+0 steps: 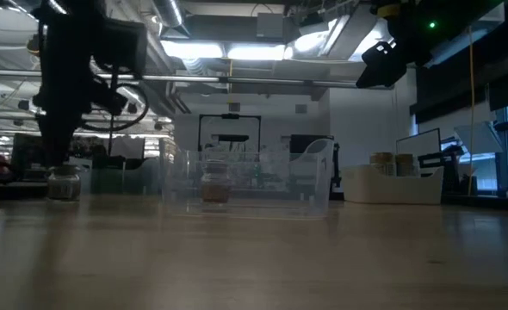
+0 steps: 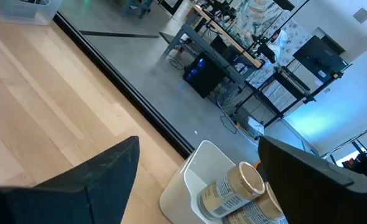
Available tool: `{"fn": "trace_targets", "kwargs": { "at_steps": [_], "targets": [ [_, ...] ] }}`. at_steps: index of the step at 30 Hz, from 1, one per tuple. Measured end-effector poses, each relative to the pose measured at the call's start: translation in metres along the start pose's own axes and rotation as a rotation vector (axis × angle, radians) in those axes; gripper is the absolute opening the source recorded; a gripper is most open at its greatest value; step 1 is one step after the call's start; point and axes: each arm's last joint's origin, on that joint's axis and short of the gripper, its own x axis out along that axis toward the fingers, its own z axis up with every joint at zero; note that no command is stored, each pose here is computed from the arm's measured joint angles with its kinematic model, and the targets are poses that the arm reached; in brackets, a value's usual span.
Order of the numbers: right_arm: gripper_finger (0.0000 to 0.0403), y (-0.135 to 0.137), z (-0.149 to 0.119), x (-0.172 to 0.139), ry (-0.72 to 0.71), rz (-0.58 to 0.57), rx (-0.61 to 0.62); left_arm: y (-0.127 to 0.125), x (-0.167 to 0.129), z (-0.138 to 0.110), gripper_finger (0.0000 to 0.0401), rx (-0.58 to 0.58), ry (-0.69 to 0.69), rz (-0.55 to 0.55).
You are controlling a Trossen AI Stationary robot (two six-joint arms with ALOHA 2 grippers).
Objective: Sort spices by type
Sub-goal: Put the brown seasoning bottle into the bottom transparent bin
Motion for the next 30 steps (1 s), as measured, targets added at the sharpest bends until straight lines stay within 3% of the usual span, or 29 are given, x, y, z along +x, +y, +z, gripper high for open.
{"fn": "trace_targets", "kwargs": {
  "at_steps": [9,19,30],
  "targets": [
    [0.0328,0.0,0.0,0.0,0.0,0.0,0.001,0.001,0.007,-0.006,0.0226,-0.002,-0.121,-0.09],
    [0.0328,0.0,0.0,0.0,-0.001,0.0,0.006,0.002,0.027,-0.01,0.0225,-0.039,-0.11,-0.092],
    [0.0328,0.0,0.0,0.0,-0.001,0.0,0.006,-0.001,0.026,-0.007,0.0161,-0.031,-0.149,-0.12]
  ]
}}
